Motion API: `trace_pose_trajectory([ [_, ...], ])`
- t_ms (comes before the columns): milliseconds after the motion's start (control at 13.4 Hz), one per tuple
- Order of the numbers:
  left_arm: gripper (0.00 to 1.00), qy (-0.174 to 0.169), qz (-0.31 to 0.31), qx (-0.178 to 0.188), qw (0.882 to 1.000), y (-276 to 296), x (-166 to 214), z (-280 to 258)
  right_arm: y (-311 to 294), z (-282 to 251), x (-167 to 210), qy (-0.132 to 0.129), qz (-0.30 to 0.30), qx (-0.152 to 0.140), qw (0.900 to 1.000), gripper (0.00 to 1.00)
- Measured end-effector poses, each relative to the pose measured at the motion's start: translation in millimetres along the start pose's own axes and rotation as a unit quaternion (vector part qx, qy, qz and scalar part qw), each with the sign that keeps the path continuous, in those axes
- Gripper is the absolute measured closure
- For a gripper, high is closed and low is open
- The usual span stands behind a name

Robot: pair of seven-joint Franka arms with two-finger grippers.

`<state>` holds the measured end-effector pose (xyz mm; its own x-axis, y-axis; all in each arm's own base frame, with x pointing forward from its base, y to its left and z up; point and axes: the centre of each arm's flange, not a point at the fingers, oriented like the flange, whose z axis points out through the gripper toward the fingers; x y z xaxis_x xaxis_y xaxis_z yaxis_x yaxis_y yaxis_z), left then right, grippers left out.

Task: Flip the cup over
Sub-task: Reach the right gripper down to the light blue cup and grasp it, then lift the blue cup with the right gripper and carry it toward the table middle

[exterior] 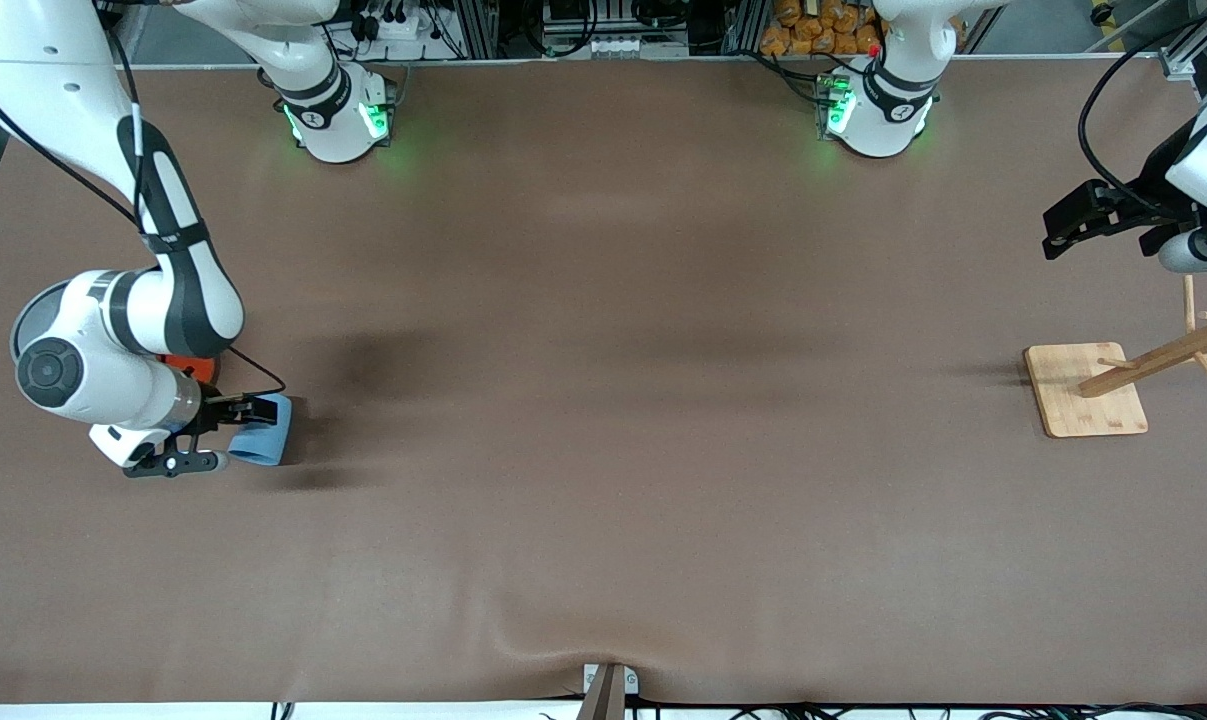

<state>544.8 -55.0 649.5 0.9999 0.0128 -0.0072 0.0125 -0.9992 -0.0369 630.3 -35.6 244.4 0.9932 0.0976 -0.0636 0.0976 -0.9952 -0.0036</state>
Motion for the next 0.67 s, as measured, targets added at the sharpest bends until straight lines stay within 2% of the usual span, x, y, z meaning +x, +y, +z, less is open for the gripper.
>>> trace_pose_trajectory([
  [150,0.0,0.0,0.0,0.0,1.0,0.0,0.0,0.0,-0.7,19.6,-4.0,0.005,-0.003,-0.001,1.0,0.0],
  [673,0.0,0.0,0.0,0.0,1.0,0.0,0.0,0.0,-2.3,42.7,-6.7,-0.006,-0.007,0.001,1.0,0.02],
])
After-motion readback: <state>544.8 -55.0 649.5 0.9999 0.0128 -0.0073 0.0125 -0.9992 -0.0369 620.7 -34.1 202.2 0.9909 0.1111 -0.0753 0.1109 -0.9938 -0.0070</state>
